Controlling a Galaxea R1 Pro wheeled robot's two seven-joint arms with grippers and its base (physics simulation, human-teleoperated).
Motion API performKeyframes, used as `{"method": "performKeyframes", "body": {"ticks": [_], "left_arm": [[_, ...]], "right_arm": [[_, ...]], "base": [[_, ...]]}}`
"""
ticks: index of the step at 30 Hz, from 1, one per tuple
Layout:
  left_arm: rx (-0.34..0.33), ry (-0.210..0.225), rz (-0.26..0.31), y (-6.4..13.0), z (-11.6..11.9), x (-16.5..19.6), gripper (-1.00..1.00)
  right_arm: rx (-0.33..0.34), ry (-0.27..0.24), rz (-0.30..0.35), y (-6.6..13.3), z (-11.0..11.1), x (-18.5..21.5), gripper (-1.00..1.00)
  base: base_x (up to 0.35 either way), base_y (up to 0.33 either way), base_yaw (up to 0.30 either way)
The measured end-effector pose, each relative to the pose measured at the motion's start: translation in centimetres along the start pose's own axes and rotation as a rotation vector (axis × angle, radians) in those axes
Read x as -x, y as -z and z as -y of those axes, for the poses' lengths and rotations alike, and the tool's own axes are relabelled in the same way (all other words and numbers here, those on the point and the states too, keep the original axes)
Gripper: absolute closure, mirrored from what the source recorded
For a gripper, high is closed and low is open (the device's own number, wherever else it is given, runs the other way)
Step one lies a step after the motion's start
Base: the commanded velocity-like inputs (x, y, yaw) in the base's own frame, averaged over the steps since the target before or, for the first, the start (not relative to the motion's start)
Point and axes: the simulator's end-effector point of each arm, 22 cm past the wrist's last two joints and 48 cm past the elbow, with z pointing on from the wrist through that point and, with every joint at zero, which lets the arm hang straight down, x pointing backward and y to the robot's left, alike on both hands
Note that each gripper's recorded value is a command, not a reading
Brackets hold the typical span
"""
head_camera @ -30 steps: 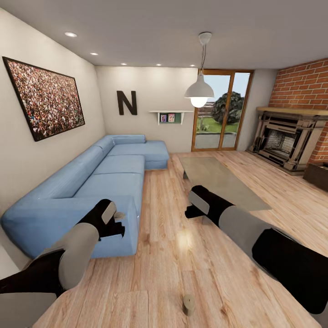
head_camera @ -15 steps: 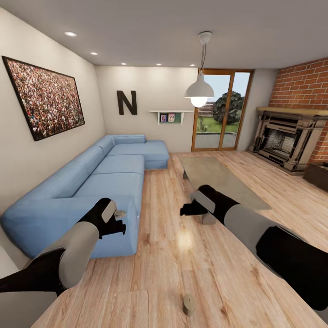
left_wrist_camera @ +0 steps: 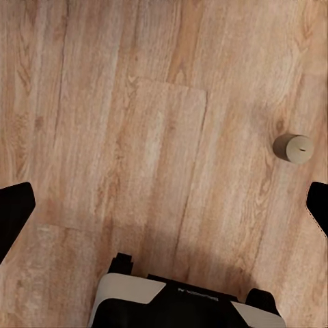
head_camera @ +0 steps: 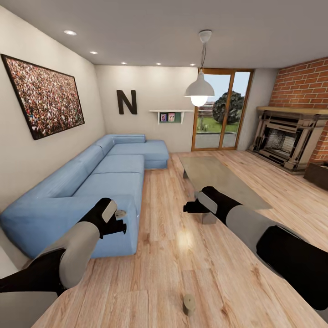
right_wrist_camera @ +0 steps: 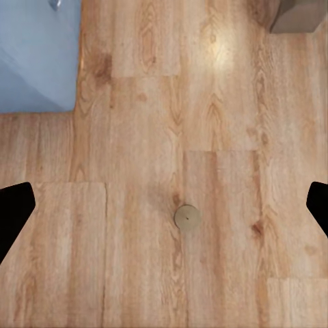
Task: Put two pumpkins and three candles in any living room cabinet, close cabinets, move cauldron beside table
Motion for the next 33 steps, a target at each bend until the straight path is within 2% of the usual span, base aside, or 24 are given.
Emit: {"method": "performKeyframes", "body": {"ticks": [7,16,18,19,20,21,22,33], "left_arm": [[-0.048,0.048,0.017,-0.6,1.0,0.4,-1.00],[-0.078,0.045,0.005,-1.8,2.9,-0.2,-1.00],[-0.080,0.044,0.002,-2.2,3.0,-0.3,-1.00],[-0.081,0.044,0.000,-2.4,3.1,-0.4,-1.00],[-0.082,0.043,-0.002,-2.6,3.2,-0.4,-1.00],[-0.085,0.040,-0.008,-2.7,3.5,-0.6,-1.00],[-0.085,0.038,-0.010,-2.9,3.6,-0.7,-1.00],[-0.076,0.035,-0.023,-5.1,3.5,-1.2,-1.00]], "right_arm": [[0.007,-0.004,0.004,-0.6,0.1,-0.2,-1.00],[0.006,-0.010,-0.003,-1.9,0.9,-0.7,-1.00],[0.033,-0.018,-0.008,-2.3,0.5,-1.0,-1.00],[0.079,-0.029,-0.011,-2.4,-0.1,-1.1,-1.00],[0.098,-0.033,-0.012,-2.6,-0.4,-1.2,-1.00],[0.192,-0.063,-0.016,-2.6,-1.1,-1.4,-1.00],[0.204,-0.067,-0.017,-2.8,-1.2,-1.5,-1.00],[0.187,-0.098,-0.048,-5.4,0.4,-3.5,-1.00]], "base": [[0.000,0.000,0.000],[0.000,0.000,0.004],[0.000,0.000,0.044],[0.000,0.000,0.057],[0.000,0.000,0.155],[0.000,0.000,0.169],[0.000,0.000,0.178],[0.000,0.000,0.201]]}}
